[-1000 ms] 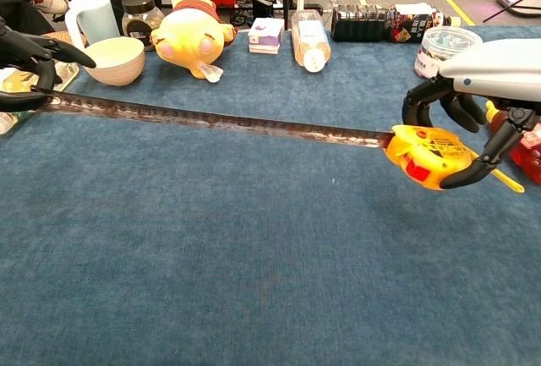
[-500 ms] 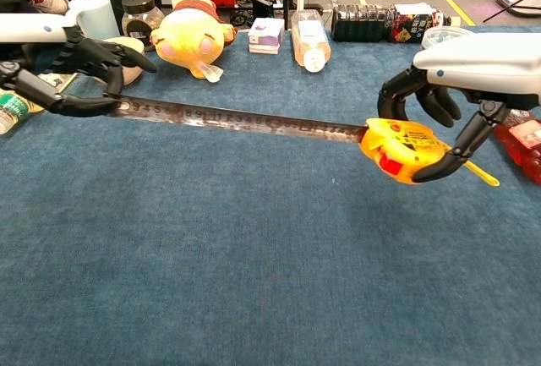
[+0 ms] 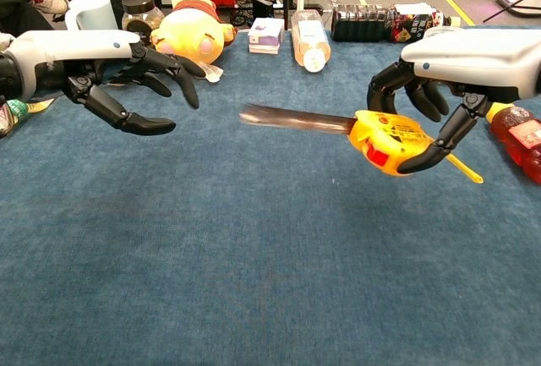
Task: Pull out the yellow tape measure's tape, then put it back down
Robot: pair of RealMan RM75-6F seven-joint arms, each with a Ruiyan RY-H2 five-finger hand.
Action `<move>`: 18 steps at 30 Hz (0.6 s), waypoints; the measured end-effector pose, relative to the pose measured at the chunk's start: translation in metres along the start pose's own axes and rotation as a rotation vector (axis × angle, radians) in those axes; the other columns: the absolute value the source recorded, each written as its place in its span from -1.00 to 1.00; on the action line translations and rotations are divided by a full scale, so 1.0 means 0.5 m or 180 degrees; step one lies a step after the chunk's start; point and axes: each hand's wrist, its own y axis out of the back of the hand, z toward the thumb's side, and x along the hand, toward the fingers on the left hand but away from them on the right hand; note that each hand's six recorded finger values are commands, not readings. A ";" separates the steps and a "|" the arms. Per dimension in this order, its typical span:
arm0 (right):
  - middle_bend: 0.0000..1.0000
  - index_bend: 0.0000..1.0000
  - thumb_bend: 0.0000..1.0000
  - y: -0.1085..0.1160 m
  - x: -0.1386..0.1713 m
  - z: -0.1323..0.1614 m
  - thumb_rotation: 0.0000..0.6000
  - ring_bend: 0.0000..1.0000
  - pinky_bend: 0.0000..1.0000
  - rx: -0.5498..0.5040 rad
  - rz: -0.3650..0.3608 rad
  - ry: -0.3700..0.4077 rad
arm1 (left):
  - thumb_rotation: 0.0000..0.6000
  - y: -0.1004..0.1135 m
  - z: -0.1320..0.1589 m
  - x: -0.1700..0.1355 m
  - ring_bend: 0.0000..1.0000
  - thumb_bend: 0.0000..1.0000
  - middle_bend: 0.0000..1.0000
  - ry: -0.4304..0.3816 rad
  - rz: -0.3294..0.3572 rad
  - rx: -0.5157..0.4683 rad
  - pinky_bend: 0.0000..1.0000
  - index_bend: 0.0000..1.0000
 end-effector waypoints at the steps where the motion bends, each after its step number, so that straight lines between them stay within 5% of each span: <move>1: 0.36 0.30 -0.49 0.000 0.000 -0.002 0.41 0.31 0.18 0.0003 -0.0002 -0.0008 | 0.64 0.006 0.001 -0.003 -1.00 -0.43 -0.92 -0.0005 0.0041 0.0015 -0.82 -0.56; 18: 0.35 0.30 -0.49 -0.041 -0.044 -0.030 0.40 0.30 0.14 0.0252 0.0062 -0.0085 | 0.64 0.122 -0.057 -0.140 -1.00 -0.44 -0.93 0.0272 0.0644 0.0243 -0.83 -0.58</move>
